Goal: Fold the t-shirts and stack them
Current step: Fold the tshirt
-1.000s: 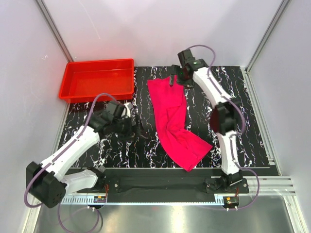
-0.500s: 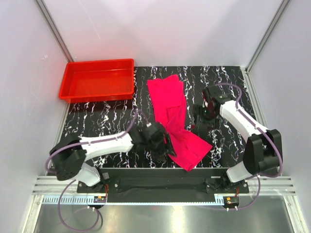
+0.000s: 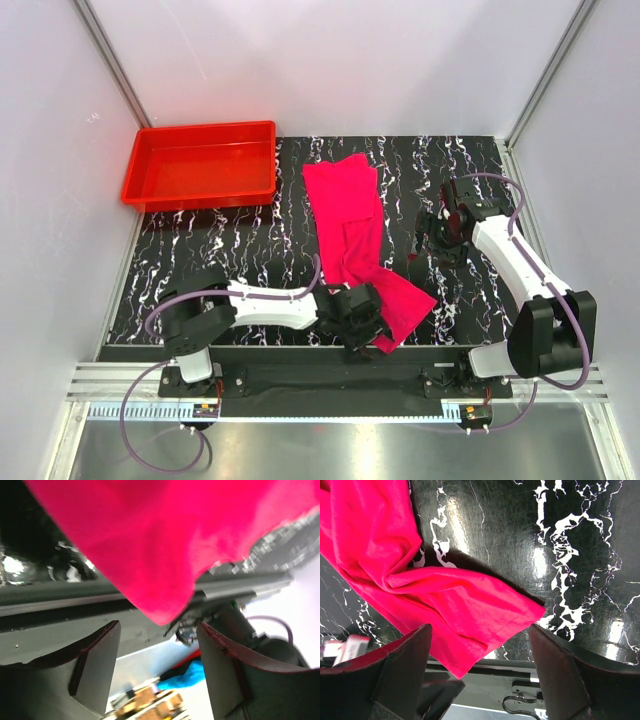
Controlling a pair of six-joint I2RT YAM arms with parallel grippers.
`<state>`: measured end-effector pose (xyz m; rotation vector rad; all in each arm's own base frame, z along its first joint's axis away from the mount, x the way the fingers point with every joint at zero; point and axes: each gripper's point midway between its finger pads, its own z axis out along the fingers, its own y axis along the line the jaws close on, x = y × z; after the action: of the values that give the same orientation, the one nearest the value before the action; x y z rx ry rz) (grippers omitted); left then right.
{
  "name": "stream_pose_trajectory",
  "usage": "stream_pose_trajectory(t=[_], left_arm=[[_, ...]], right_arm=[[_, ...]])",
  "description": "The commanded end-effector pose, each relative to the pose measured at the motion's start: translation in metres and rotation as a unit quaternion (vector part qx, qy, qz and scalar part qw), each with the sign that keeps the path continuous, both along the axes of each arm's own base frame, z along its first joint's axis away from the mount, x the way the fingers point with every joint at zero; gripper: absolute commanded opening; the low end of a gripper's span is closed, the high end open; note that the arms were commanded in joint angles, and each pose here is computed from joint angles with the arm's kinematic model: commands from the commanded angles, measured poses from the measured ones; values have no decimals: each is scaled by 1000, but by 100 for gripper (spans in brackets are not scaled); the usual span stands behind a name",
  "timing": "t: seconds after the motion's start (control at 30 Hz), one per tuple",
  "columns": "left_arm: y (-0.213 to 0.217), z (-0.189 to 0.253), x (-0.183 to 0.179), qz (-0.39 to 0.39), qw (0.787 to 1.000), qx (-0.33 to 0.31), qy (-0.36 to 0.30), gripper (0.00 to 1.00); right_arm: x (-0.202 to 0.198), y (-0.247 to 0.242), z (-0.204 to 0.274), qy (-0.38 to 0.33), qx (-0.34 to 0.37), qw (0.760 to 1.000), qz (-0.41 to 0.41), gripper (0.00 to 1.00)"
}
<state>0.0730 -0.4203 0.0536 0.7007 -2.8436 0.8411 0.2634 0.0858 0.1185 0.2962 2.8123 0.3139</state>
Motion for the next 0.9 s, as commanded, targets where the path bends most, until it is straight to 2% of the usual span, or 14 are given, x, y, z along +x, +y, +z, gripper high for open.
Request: stream_pose_trajectory(t=[0.0,0.17,0.3,0.33,0.4,0.43,0.53,0.67,0.77,0.83,0.87], left_arm=[[-15,2,6,63,998,-4,24,66],[-15,-12,5,81,996,13,34,59],[-14,-20,7,82,996,15,24,37],[-13,-22,8,85,996,17,20,24],[-4,-25,8,75,997,28,7,13],[1,-25,7,72,997,34,6,2],[22,-19,1,52,997,51,-6,0],[56,-13,-11,0,997,73,-26,0],[78,-13,-28,-47,996,74,-23,0],[100,-22,-40,-67,993,93,-10,0],[104,-16,-42,-84,993,83,-21,0]], right_arm=[[7,5,25,-38,20,999,3,86],[3,8,21,-36,27,999,6,86],[-2,10,14,-25,35,999,12,86],[-5,12,11,-20,40,999,14,86],[-8,15,11,-17,48,998,20,86],[-9,16,12,-18,51,998,21,87],[-17,24,8,-5,76,997,26,88],[-42,61,-1,50,182,980,67,88],[-52,66,-17,67,172,979,83,88],[-53,73,-12,55,176,979,88,89],[-56,79,-12,55,174,978,96,89]])
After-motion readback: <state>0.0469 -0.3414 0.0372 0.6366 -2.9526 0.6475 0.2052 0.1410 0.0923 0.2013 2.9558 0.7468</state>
